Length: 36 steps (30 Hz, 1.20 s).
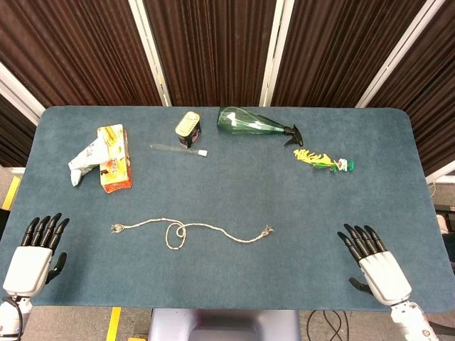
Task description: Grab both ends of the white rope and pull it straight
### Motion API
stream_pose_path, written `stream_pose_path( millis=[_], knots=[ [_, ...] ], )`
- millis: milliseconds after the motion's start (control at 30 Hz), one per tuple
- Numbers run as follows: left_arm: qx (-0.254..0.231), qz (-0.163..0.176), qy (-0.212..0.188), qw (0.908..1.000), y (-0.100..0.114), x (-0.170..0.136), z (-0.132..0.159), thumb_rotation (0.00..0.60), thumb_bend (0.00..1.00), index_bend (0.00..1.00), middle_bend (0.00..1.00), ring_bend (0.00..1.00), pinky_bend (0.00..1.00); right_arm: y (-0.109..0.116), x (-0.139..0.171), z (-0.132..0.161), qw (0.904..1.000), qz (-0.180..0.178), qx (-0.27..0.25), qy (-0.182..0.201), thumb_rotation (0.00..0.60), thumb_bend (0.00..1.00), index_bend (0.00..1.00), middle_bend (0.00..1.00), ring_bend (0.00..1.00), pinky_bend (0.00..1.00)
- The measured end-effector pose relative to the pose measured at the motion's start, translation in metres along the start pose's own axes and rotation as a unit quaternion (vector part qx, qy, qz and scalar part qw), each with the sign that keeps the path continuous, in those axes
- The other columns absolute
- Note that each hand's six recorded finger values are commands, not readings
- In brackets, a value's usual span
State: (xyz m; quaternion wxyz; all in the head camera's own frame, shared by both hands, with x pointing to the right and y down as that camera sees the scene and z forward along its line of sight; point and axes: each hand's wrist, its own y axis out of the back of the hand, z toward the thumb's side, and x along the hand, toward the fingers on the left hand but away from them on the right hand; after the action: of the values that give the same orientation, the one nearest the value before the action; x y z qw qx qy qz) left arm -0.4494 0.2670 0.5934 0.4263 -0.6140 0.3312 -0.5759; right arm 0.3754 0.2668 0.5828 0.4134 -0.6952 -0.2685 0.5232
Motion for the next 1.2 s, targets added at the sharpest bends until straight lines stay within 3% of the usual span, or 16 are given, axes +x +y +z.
stream_pose_path(
  millis=[233,433,667,833,1200],
  knots=[
    [-0.007,-0.016,-0.016,0.9997,-0.008,0.004,0.008,0.600,0.47,0.00,0.00,0.00,0.03,0.000,0.000,0.001,1.0000,0.001,-0.001,0.002,0.600,0.07,0.00,0.00,0.00,0.00],
    [-0.065,-0.047,-0.045,0.9958,-0.026,0.027,0.025,0.600,0.47,0.00,0.02,0.00,0.03,0.004,0.001,-0.003,0.9999,-0.007,-0.003,-0.007,0.600,0.07,0.00,0.00,0.00,0.00],
    [-0.135,-0.074,-0.070,0.9856,-0.057,0.073,0.065,0.600,0.47,0.19,0.03,0.00,0.03,0.001,-0.005,-0.005,0.9999,0.001,0.000,-0.016,0.600,0.07,0.00,0.00,0.00,0.00],
    [-0.135,-0.076,-0.069,0.9854,-0.074,0.097,0.084,0.600,0.47,0.35,0.03,0.00,0.03,0.000,-0.006,-0.007,0.9998,0.001,0.003,-0.020,0.600,0.07,0.00,0.00,0.00,0.00],
    [-0.112,-0.084,-0.049,0.9889,-0.095,0.115,0.091,0.600,0.46,0.41,0.04,0.00,0.03,0.000,-0.005,-0.010,0.9997,0.004,0.005,-0.024,0.600,0.07,0.00,0.00,0.00,0.00]
  ],
)
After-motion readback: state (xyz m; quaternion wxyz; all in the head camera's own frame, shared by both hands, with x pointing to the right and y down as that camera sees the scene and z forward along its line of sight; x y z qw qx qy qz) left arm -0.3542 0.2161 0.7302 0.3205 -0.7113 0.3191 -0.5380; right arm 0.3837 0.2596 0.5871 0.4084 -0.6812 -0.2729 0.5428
